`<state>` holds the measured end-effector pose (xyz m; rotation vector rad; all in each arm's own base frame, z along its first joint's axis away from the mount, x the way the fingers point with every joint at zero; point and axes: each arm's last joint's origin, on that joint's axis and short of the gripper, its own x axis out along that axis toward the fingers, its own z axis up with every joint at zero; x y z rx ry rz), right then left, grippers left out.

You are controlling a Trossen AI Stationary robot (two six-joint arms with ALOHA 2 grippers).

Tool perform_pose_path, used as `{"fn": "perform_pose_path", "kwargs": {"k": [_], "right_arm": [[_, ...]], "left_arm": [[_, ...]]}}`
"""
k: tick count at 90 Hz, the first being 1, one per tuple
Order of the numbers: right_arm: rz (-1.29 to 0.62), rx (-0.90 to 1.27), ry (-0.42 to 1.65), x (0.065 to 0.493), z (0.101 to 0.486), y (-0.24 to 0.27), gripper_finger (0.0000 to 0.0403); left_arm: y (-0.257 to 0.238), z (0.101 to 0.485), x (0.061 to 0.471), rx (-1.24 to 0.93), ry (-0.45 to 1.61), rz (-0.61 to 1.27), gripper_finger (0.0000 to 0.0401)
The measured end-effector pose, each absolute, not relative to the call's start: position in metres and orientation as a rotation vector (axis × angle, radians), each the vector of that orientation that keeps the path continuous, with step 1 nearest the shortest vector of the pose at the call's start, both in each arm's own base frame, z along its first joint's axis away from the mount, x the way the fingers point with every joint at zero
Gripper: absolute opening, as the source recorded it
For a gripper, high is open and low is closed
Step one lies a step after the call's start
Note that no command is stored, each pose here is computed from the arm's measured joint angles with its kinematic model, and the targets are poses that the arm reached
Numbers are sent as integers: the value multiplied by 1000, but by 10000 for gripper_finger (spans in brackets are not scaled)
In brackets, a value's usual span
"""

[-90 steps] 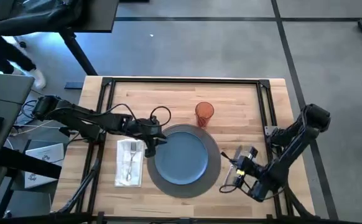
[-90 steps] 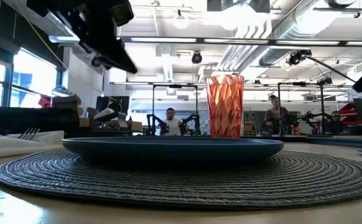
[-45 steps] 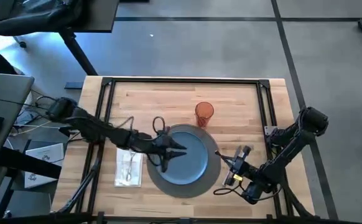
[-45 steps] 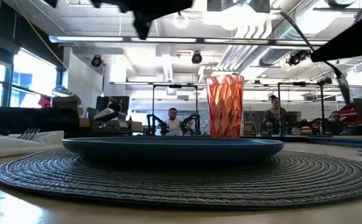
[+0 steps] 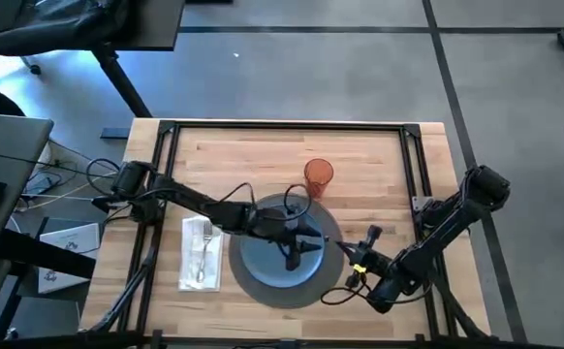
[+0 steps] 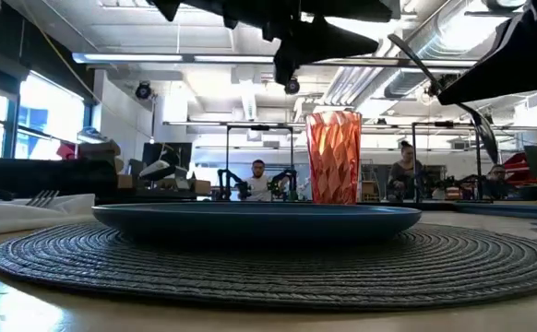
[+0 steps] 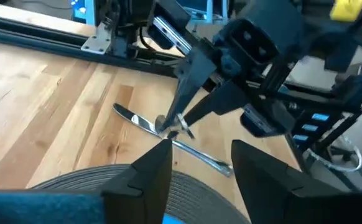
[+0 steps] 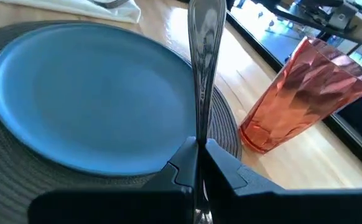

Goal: Set table place
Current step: Adjust the silver spoon

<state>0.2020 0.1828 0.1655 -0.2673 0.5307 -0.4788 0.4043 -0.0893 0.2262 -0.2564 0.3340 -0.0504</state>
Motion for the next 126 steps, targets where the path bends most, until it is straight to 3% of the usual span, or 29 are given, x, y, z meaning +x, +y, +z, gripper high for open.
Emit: {"fn": "perform_pose_path", "kwargs": {"k": [53,71,94,111,126], "right_arm": [[-478,-315,549,217,168,175,0],[-481,-309,545,218,168,175,0],[-485,-297,546,220,168,173,0],[-484,-291,558,220,169,171,1],[-477,-75,578,212,186,163,35]], "left_arm": [[-80,209,417,-299,291,12,152],[-79,208,417,-290,302,13,105],[-79,208,417,-230,309,-23,11],[-79,208,417,-174,309,-18,1],[-79,212,416,-103,293,-25,0]]}}
